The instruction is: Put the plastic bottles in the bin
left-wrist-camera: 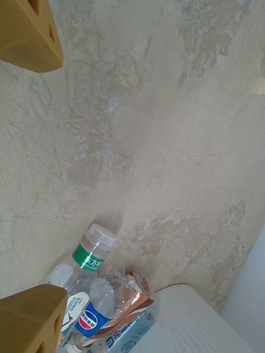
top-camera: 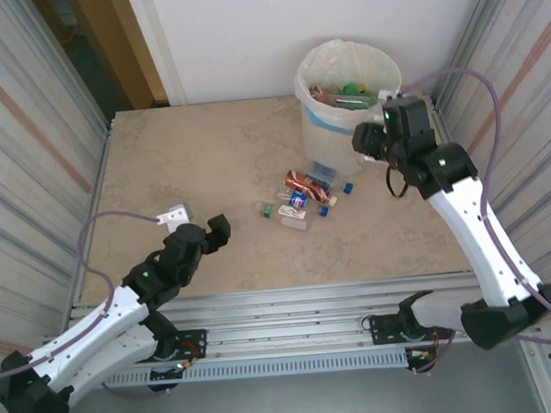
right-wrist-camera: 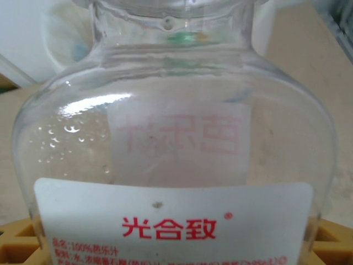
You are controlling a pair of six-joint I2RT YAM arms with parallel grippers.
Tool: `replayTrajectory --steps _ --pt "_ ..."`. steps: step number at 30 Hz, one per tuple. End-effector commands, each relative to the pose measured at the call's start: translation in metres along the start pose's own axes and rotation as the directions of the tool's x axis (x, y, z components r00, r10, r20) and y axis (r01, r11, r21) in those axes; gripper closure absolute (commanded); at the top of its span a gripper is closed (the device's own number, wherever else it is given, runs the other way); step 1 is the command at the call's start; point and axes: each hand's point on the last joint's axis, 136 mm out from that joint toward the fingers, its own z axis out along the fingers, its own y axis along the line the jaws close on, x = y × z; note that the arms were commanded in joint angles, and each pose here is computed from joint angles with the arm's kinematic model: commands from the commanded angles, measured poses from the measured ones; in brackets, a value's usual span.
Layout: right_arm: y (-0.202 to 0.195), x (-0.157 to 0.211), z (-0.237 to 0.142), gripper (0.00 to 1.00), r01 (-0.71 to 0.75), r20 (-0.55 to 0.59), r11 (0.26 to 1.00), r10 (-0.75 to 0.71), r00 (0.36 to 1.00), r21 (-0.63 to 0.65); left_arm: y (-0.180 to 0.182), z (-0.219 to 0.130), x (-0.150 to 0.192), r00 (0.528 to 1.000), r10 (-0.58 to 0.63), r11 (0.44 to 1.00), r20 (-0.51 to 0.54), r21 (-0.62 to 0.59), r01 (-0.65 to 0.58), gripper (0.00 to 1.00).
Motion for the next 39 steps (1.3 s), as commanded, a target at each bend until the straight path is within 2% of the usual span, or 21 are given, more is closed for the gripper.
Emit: replayTrajectory --steps 1,9,17,23,29,34,39 --pt "0.021 -0.042 0.004 0.74 0.016 0.078 0.997 -0.011 0.997 -0.070 -0.012 -0.002 -0.012 0.999 -0.030 0.999 0.026 0.039 0.029 0.01" --pt "0.046 -0.103 0.048 0.73 -0.121 0.103 0.973 0.143 0.984 -0.195 -0.014 -0.007 -0.016 1.000 -0.018 0.999 0.017 0.049 0.017 0.01" --pt "0.043 -0.144 0.099 0.73 -0.248 0.144 0.949 0.278 0.950 -0.197 -0.010 -0.009 -0.012 1.000 -0.018 0.998 0.011 0.053 0.018 0.01" --pt "0.048 -0.151 0.143 0.73 -0.322 0.122 0.921 0.353 0.927 -0.219 -0.011 -0.013 -0.016 1.000 -0.011 0.998 0.015 0.059 0.010 0.01" --pt "0.057 -0.145 0.176 0.72 -0.336 0.074 0.915 0.360 0.930 -0.224 -0.011 -0.013 -0.014 1.000 -0.015 0.998 0.011 0.063 0.014 0.01" --pt "0.060 -0.132 0.195 0.71 -0.360 0.024 0.906 0.374 0.927 -0.224 -0.011 -0.012 -0.013 1.000 -0.017 0.998 0.010 0.060 0.016 0.01" --pt "0.071 -0.118 0.205 0.64 -0.354 -0.016 0.907 0.360 0.933 -0.228 -0.010 -0.012 -0.014 1.000 -0.015 0.998 0.014 0.057 0.014 0.01"
